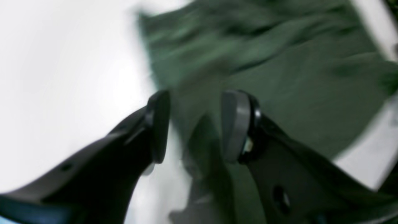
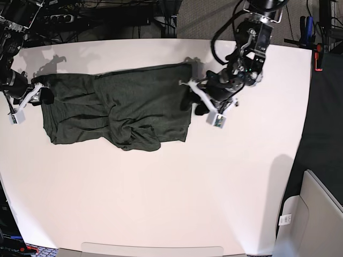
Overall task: Fold the T-shirt properly
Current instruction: 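Release the fabric and move the left gripper to the shirt's side edge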
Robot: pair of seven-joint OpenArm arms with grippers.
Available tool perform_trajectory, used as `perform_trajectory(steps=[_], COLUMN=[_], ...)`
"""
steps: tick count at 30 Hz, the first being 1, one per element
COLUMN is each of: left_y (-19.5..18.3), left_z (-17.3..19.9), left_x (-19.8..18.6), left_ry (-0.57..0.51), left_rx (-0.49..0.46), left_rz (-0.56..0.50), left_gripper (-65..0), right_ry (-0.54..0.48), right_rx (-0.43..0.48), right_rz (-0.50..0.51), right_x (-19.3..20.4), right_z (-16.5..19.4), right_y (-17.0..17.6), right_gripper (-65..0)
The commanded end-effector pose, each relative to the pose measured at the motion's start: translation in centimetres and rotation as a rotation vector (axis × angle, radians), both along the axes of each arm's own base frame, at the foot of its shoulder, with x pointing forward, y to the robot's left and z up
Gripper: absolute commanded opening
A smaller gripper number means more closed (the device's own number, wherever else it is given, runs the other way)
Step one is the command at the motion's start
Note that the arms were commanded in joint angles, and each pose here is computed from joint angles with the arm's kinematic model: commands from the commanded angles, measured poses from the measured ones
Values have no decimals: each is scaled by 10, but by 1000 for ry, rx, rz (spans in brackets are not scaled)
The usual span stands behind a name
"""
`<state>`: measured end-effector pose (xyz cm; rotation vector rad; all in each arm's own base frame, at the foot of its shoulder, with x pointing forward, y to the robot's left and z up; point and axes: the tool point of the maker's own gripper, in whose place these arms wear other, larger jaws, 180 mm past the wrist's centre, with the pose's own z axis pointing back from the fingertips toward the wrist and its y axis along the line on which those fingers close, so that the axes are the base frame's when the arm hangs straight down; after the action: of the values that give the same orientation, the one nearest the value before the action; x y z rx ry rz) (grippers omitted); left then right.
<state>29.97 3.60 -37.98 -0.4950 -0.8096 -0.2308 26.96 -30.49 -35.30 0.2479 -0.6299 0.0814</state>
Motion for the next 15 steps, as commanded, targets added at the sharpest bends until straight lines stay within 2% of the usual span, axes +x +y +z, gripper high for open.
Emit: perform_trajectory(steps=[1, 4, 8, 15], left_y=[-4, 3, 22, 27], left_z=[18, 14, 6, -13], left_x=[11, 6, 7, 2], left_ry=[-58, -8, 48, 127], left_rx=[-44, -61, -91, -137], left_rz=[1, -5, 49, 79], left_gripper=[-378, -376, -376, -376], right_ry=[-50, -49, -59, -84], right_rx=[-22, -23, -28, -53], right_rz=[10, 10, -8, -64], right_x=[9, 9, 9, 6], right_z=[16, 16, 20, 32], right_y=[-6, -7, -13, -36], right_gripper=[-402, -402, -402, -402])
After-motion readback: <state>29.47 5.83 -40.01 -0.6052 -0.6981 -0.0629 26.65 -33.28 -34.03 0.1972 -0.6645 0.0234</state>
